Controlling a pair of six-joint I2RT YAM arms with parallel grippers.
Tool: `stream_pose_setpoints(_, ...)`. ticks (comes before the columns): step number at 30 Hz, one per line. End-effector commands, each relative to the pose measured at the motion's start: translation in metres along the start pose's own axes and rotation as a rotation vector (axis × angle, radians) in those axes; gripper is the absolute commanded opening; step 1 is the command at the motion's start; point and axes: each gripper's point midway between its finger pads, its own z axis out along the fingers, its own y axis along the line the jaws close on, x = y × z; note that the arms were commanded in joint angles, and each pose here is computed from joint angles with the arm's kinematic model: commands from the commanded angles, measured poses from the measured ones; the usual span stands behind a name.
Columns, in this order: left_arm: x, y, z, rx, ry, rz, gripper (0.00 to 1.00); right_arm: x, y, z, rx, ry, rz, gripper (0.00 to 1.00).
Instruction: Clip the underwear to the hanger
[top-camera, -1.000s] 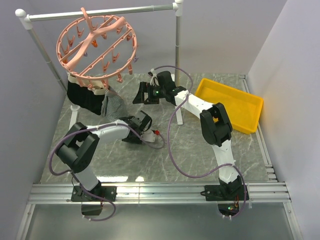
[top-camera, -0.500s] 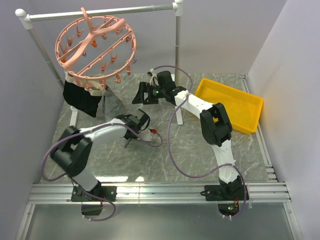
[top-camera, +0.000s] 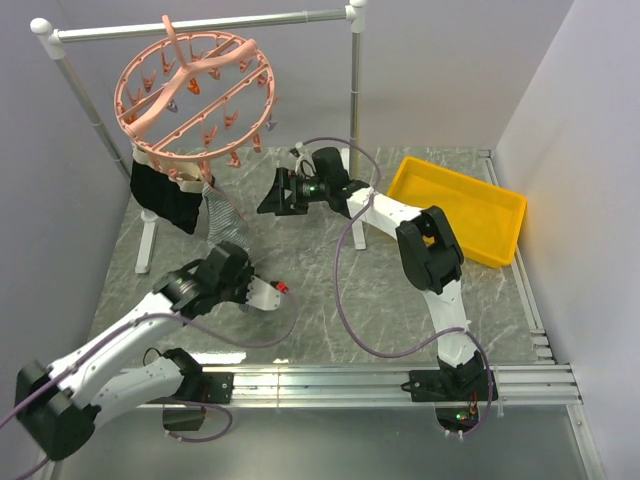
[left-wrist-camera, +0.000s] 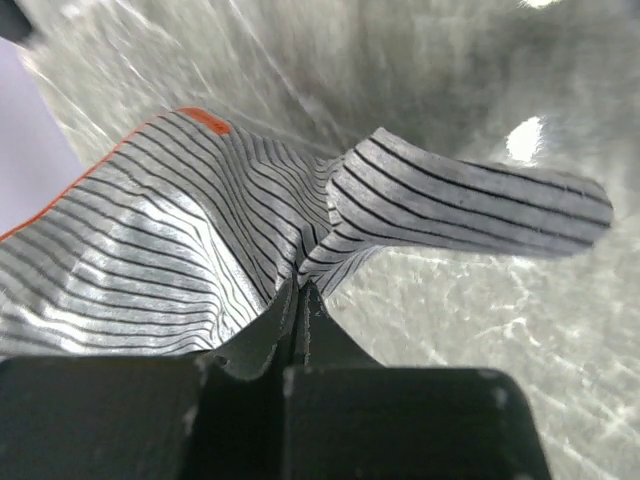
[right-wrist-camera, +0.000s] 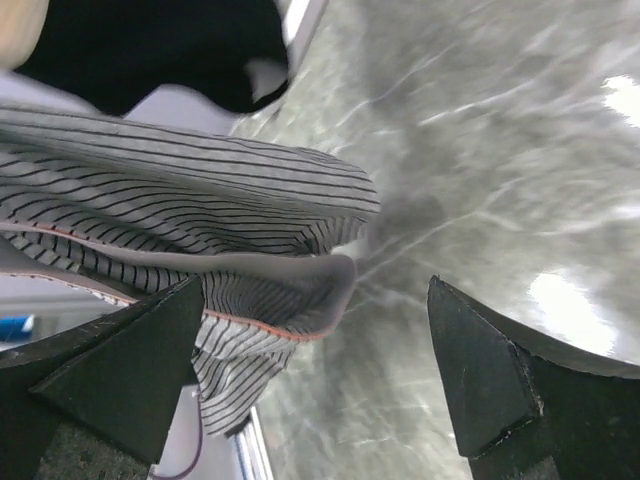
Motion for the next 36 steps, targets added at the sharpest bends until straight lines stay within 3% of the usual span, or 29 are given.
stream_pose_setpoints(1, -0.013, -0.018, -0.005, 0.006, -0.134, 0.032, 0.0, 0.012, 0.028, 0.01, -0.124, 0.024, -0.013, 1.0)
stream_pose_setpoints(15, -0.02, -0.009, -0.028, -0.167, -0.245, 0.064, 0.0, 0.045, 0.064, 0.003, -0.427, 0.038, -0.168, 1.0)
stream_pose_setpoints(24, -0.029, -0.001, -0.038, -0.221, -0.306, 0.077, 0.0, 0.057, 0.05, 0.018, -0.413, 0.065, -0.146, 1.0)
stream_pose_setpoints(36, -0.038, 0.008, -0.047, -0.267, -0.36, 0.056, 0.0, 0.08, 0.071, 0.016, -0.578, 0.088, -0.145, 1.0)
